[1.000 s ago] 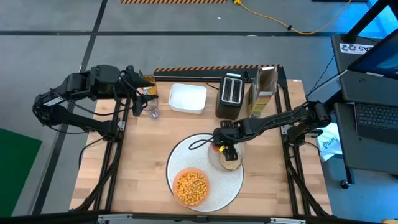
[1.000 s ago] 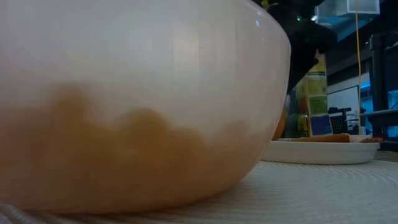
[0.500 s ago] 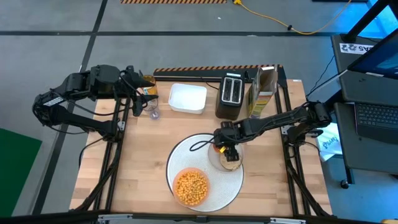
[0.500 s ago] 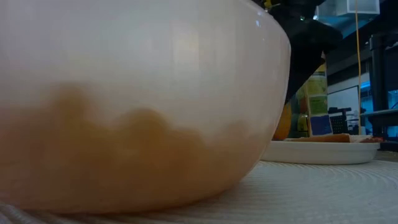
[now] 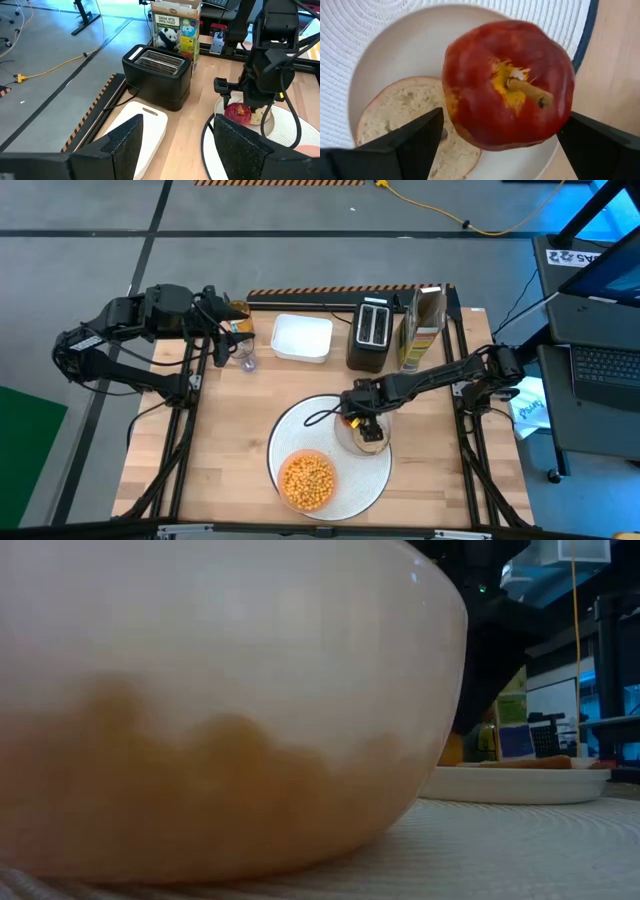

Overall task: Arrange a breakfast setting
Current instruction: Put the blue spoon from the transparent cup onto the white plate

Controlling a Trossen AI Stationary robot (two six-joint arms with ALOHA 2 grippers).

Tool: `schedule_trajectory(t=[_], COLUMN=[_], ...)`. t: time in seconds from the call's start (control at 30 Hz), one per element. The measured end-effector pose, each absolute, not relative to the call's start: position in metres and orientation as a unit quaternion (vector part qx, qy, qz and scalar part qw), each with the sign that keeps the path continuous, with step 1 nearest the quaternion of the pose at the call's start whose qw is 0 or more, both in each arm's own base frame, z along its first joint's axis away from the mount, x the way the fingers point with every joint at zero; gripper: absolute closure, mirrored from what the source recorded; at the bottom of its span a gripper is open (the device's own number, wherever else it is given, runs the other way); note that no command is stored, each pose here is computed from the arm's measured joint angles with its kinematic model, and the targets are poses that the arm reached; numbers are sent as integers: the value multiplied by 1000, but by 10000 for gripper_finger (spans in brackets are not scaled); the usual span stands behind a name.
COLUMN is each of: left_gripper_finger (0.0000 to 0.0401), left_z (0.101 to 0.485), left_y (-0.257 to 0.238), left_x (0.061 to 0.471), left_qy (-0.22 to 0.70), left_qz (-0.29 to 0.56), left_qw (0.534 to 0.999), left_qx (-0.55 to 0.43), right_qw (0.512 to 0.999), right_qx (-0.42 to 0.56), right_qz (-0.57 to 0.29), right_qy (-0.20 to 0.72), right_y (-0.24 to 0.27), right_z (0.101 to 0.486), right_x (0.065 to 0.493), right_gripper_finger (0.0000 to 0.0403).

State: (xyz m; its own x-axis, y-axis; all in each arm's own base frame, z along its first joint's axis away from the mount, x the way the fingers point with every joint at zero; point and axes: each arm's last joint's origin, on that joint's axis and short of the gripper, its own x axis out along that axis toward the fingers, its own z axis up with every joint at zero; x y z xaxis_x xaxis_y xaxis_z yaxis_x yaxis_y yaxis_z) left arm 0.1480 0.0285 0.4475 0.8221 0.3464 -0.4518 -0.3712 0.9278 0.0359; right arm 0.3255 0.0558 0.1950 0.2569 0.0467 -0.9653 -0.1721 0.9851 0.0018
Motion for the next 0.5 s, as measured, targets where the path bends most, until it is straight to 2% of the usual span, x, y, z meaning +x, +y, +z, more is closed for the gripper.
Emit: schedule_trajectory(t=[0.5], left_gripper_finger=[173], left_z=[448], left_y=[29], left_x=[148], left_qy=[231], left_qz=[188], left_qw=[954], left_qx=[-27], right_qw=[764], right_qx=[-50], right_qz=[68], right_qy=[640], right_y=[55], right_z=[203], right_x=[318], right_gripper_finger=[43])
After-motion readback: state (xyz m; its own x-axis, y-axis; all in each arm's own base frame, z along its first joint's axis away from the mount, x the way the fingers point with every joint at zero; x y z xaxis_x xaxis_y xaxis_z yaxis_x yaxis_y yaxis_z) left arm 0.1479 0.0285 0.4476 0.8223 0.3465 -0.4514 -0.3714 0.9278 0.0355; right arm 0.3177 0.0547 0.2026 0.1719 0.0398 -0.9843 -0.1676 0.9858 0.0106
